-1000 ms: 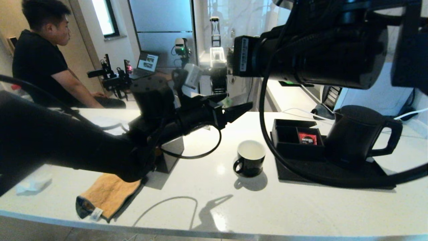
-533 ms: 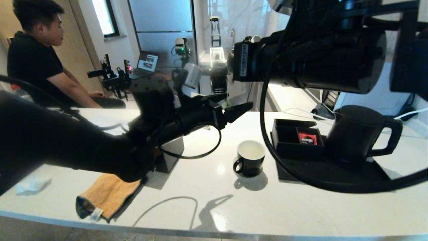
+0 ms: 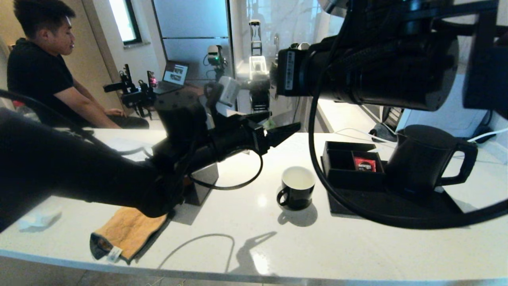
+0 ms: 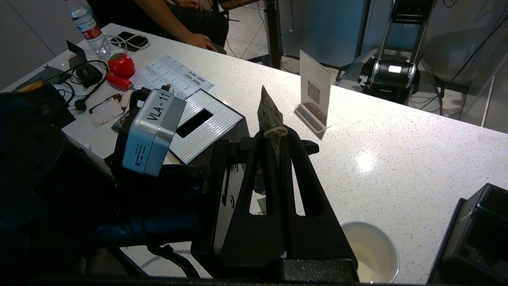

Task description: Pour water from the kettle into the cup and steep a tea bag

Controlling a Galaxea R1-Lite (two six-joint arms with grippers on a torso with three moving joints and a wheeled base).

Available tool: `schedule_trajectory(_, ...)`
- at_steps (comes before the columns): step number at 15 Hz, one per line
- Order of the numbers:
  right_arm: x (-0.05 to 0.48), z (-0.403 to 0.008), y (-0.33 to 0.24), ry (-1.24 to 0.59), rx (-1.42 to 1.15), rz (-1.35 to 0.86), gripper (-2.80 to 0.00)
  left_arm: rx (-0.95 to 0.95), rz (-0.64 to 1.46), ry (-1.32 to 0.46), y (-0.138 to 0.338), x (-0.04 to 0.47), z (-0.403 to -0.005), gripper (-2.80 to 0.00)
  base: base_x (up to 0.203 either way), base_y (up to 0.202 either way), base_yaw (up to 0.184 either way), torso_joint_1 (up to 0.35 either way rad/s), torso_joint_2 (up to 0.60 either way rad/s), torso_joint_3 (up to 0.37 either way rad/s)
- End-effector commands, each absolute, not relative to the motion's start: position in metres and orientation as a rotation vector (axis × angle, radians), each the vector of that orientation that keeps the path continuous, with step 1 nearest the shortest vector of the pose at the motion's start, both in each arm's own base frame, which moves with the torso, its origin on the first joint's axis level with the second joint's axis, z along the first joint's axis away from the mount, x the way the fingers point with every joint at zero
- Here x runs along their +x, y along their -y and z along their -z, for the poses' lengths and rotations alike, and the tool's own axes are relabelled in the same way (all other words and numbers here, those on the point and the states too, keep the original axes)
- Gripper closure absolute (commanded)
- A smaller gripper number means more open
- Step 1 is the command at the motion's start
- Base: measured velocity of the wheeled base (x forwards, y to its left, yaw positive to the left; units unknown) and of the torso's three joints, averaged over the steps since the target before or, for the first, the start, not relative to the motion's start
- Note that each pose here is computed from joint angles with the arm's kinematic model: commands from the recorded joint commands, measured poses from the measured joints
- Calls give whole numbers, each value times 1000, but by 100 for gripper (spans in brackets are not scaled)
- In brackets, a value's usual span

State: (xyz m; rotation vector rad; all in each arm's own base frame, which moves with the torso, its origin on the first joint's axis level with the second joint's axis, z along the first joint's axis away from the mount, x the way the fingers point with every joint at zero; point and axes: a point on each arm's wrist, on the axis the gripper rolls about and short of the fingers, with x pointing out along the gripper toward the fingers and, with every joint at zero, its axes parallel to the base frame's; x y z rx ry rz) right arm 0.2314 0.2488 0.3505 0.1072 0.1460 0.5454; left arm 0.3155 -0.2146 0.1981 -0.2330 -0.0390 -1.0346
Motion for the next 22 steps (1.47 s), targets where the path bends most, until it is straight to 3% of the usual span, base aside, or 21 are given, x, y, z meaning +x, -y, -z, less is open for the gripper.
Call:
schedule_trajectory(1,231,-350,-249,-147,108,-544,0,-235,1040,44,215,315,-199,-280,0,0,0,0,0,0)
schedule_trajectory(14,231,-350,-249,-148,107,-545,0,-232,1041,42,216,315,-197,-280,0,0,0,0,0,0)
schedule_trajectory(15,231,-350,-249,-147,108,-544,0,-232,1041,43,216,315,-197,0,0,0,0,0,0,0)
schedule_trajectory(22,231,-349,-249,-150,105,-544,0,-235,1040,46,215,315,-199,0,0,0,0,0,0,0)
